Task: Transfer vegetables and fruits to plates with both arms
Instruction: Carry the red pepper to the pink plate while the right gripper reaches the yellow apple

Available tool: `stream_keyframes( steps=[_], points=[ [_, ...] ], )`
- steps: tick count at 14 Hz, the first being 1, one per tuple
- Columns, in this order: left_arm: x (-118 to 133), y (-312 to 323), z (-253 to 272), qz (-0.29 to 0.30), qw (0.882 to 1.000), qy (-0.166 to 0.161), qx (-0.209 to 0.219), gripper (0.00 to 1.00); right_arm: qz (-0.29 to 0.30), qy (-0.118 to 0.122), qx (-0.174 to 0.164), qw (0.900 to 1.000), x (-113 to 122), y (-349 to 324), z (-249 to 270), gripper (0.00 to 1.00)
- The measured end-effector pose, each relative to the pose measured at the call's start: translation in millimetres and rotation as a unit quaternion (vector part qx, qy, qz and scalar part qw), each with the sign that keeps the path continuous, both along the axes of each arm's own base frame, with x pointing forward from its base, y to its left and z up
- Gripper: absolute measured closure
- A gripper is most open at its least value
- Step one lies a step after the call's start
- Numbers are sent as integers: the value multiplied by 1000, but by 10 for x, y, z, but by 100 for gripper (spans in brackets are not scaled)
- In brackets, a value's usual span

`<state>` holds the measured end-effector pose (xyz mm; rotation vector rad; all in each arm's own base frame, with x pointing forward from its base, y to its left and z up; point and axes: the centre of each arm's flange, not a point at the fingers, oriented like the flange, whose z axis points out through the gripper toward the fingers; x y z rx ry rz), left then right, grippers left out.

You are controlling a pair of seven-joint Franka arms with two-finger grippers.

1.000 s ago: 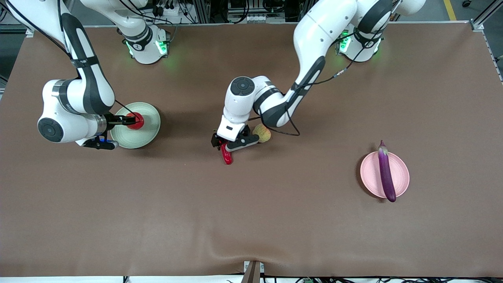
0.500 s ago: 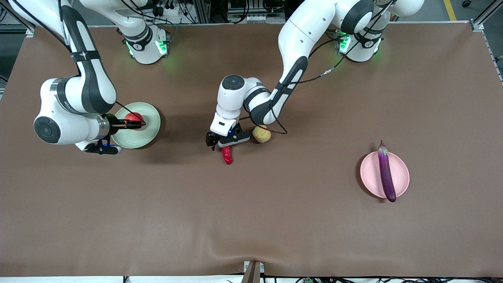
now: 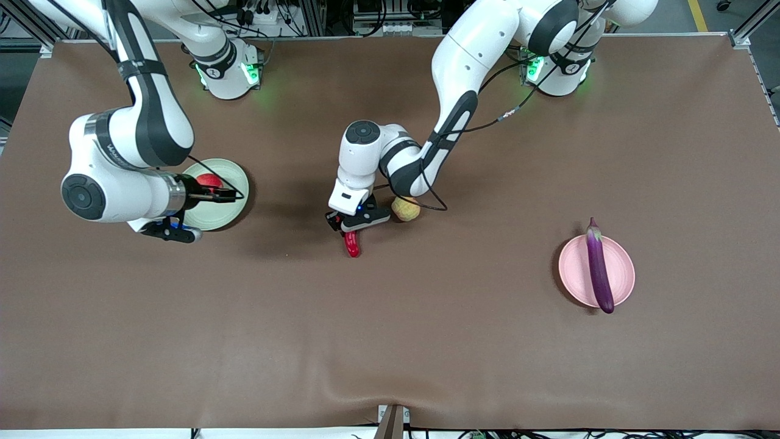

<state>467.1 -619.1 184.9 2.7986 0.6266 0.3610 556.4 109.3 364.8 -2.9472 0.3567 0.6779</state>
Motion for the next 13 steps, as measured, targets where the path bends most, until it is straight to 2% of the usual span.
stream_keyframes(
  steps=[3,5,7,10,13],
  points=[
    [344,212,728,39,999,8,27,68,-23,4,19,1000,6,166,39,0],
    [659,616,1395,74,995,21,58,68,-25,6,33,999,-13,375,56,0],
    [997,1196,1823,94,990,42,100,68,-48,2,39,998,-16,670,69,0],
    [1630,2319,1974,91,981,78,150,68,-112,-11,21,993,-17,1296,28,0],
    [2193,3648,1790,60,975,114,181,68,-177,-4,21,984,29,2004,-38,0]
  ],
)
